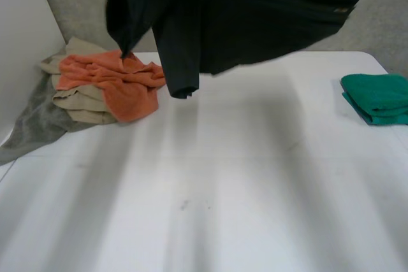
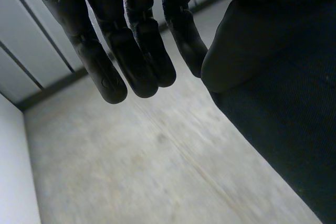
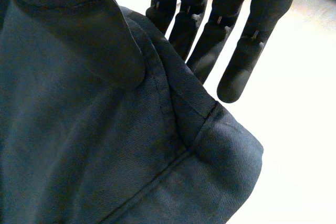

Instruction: Fold the laundry.

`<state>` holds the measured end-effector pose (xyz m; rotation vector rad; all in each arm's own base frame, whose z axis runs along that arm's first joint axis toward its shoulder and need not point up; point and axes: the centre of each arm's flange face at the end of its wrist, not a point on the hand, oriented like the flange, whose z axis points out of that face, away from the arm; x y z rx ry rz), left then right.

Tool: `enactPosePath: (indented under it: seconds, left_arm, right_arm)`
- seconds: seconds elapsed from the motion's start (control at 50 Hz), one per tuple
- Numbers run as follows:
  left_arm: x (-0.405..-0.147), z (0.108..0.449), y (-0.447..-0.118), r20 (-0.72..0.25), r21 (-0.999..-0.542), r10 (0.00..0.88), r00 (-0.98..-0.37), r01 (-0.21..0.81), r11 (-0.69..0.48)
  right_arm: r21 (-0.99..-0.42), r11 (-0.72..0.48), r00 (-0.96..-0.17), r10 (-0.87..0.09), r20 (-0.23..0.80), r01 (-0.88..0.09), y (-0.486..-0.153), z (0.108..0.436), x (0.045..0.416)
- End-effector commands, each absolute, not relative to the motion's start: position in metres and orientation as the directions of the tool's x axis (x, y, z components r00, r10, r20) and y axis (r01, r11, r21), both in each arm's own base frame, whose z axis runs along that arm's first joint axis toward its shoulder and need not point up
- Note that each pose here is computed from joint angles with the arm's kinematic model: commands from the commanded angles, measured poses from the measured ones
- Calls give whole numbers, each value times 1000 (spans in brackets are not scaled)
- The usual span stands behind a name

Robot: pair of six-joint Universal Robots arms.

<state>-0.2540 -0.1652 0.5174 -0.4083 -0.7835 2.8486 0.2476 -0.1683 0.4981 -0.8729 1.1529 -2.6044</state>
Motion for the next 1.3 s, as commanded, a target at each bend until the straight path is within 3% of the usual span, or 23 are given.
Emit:
enactPosePath:
  seconds: [0.02, 0.18, 0.26, 0.34, 0.42, 0.44, 0.5, 0.52, 0.6, 0.66, 0.74, 0.82, 0.92, 1.04, 1.16, 1.3]
  left_arm:
    - [-243, 544, -148, -191, -459, 216, -958, -107, -882]
    - [-246, 541, -156, -198, -476, 218, -956, -100, -874]
    - [-252, 523, -187, -218, -526, 199, -956, -56, -849]
    - [-257, 494, -231, -240, -597, 178, -954, 1, -802]
    - [-259, 448, -284, -252, -697, 190, -949, 42, -716]
    - [-260, 425, -303, -254, -739, 214, -943, 46, -672]
    - [-265, 386, -328, -255, -802, 265, -930, 50, -596]
    - [-269, 358, -343, -256, -837, 306, -917, 52, -545]
    - [-279, 292, -377, -272, -879, 374, -887, 71, -472]
    - [-279, 256, -400, -293, -876, 377, -879, 89, -474]
    - [-281, 237, -425, -297, -851, 360, -884, 74, -520]
    - [-282, 250, -440, -295, -812, 327, -898, 55, -582]
    - [-276, 269, -446, -275, -790, 274, -922, 54, -611]
    - [-279, 293, -421, -273, -806, 286, -919, 56, -589]
    - [-291, 299, -343, -273, -885, 402, -874, 65, -461]
    - [-293, 253, -245, -257, -956, 561, -787, 124, -265]
  right_arm:
    - [-680, -731, -835, -335, 435, -61, -148, 523, 237]
    - [-745, -665, -848, -363, 387, -55, -171, 512, 245]
    - [-773, -631, -848, -375, 375, -62, -182, 502, 250]
    - [-832, -546, -833, -414, 367, -96, -214, 469, 265]
    - [-890, -434, -817, -458, 350, -137, -245, 426, 279]
    - [-912, -377, -806, -482, 343, -163, -258, 402, 285]
    - [-934, -295, -794, -509, 332, -202, -277, 365, 295]
    - [-942, -251, -791, -518, 326, -224, -289, 342, 301]
    - [-947, -184, -802, -504, 321, -263, -319, 288, 313]
    - [-943, -210, -830, -452, 328, -258, -345, 257, 321]
    - [-930, -293, -858, -396, 328, -220, -372, 227, 331]
    - [-911, -368, -874, -363, 324, -185, -389, 215, 339]
    - [-915, -356, -866, -379, 325, -188, -387, 216, 344]
    - [-914, -356, -858, -392, 333, -193, -368, 257, 336]
    - [-919, -304, -797, -473, 375, -252, -335, 276, 323]
    - [-872, -167, -713, -515, 475, -460, -312, 256, 278]
